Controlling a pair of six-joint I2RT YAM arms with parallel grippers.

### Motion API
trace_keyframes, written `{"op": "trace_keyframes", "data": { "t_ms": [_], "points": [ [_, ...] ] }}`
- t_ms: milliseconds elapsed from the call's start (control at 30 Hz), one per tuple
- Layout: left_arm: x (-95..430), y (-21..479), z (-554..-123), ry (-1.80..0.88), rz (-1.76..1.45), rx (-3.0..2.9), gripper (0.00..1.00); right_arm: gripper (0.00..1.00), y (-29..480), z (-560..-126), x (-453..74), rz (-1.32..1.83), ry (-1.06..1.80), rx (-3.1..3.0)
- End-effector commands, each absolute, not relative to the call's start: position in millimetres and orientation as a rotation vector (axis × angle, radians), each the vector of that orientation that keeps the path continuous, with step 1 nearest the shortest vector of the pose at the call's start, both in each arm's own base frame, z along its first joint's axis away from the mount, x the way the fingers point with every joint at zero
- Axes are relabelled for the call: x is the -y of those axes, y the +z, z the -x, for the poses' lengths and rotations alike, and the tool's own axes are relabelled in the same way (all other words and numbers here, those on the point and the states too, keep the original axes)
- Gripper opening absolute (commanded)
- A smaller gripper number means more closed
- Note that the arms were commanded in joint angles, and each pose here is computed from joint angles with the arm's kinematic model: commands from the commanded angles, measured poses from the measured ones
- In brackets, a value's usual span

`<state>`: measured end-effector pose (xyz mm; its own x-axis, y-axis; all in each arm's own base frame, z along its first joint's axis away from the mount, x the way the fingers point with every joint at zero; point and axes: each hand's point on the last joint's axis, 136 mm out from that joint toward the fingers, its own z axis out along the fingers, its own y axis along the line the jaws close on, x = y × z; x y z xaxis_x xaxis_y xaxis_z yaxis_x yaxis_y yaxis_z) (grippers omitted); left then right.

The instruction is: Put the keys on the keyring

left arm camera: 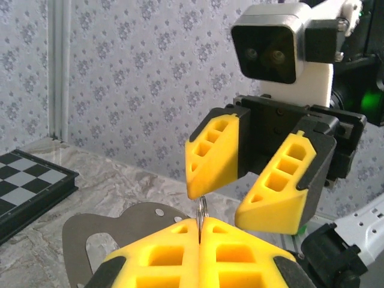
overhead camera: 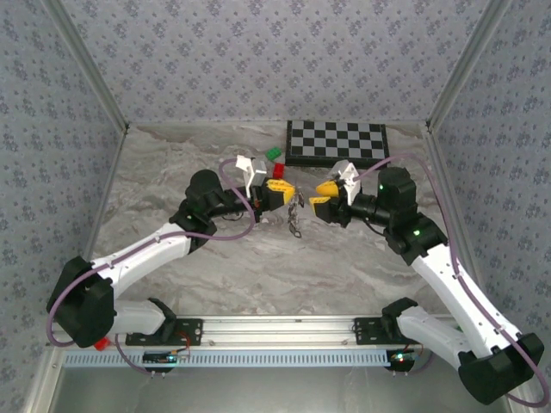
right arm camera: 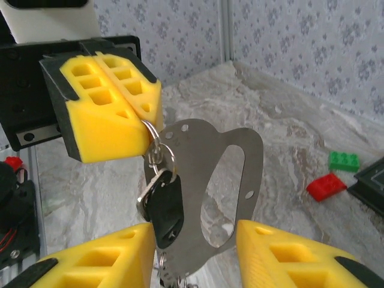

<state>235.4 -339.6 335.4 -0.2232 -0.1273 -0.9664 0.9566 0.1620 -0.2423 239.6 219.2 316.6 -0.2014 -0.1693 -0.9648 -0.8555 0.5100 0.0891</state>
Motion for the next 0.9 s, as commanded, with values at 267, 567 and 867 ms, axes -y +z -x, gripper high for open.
{"op": "trace_keyframes", "data": {
  "t_ms": [267,567,867],
  "points": [
    [332.1,371.3,-227.4,-1.296,-0.843,-1.246,0.00,0.42,327.7,-240.4,-229.5,0.931,0.648,-1.558],
    [332.3,371.8,-225.2,-1.295,-0.853,-1.248,0.00,0.43,324.6,-243.1,-236.9,0.960,0.609,-1.541],
    [331.5,370.5,-224.4,-1.291,-0.860,-1.252,0.00,0.46,323.8,-245.5,-245.4,0.971,0.613,-1.537]
  ]
}}
